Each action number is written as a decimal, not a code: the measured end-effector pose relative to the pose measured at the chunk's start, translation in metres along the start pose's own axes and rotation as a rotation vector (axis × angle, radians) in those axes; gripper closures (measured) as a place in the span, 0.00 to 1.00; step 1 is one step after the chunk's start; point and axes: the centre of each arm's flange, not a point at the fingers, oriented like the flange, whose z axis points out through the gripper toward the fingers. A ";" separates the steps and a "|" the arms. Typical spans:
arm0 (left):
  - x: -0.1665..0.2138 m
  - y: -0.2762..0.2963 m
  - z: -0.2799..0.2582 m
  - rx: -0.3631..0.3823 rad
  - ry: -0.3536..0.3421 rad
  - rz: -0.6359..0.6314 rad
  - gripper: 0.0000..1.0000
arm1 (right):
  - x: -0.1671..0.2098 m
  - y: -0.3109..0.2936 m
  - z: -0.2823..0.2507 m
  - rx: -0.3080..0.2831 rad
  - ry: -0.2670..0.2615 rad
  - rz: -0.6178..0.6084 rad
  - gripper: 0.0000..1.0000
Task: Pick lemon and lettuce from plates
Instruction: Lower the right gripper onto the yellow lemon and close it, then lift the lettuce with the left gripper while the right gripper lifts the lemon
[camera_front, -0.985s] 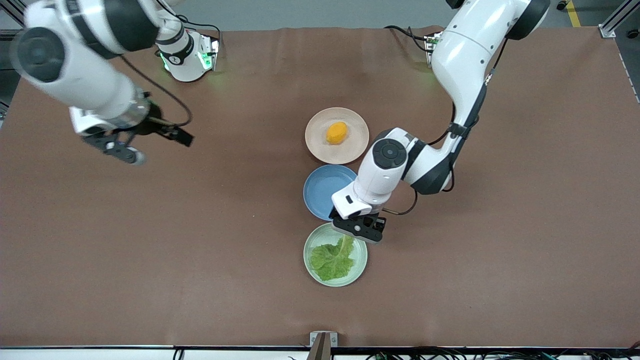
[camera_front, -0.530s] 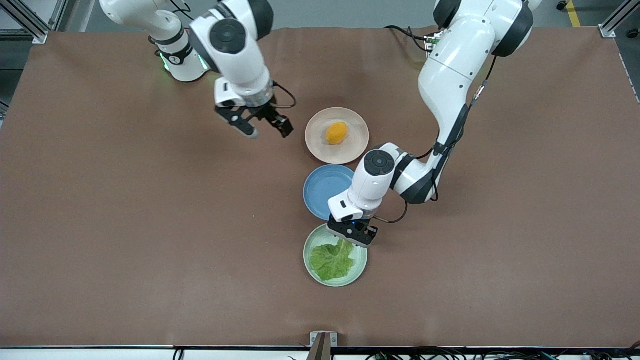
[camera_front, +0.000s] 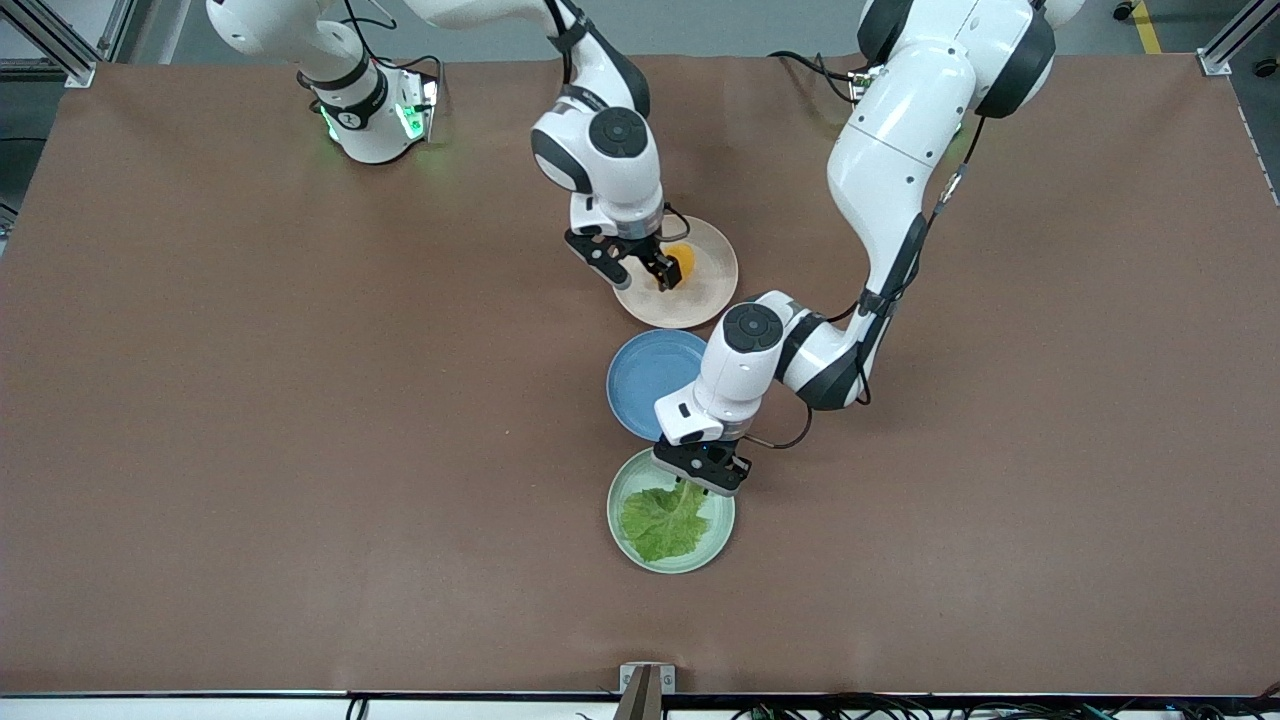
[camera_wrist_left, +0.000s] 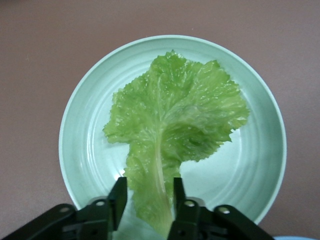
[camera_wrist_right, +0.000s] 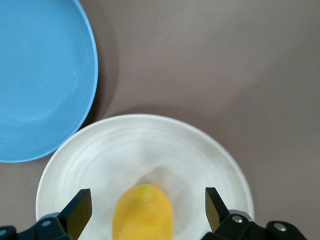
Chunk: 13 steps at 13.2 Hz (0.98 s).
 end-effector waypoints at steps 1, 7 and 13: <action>-0.002 -0.001 0.004 0.000 0.003 0.000 0.57 | -0.005 -0.006 0.009 -0.002 0.001 0.008 0.00; -0.004 -0.003 0.011 0.001 0.006 -0.017 0.95 | -0.039 -0.012 0.042 -0.026 0.007 0.025 0.05; 0.035 -0.019 -0.036 0.022 0.063 -0.041 0.96 | -0.039 -0.015 0.035 -0.058 0.025 0.013 0.39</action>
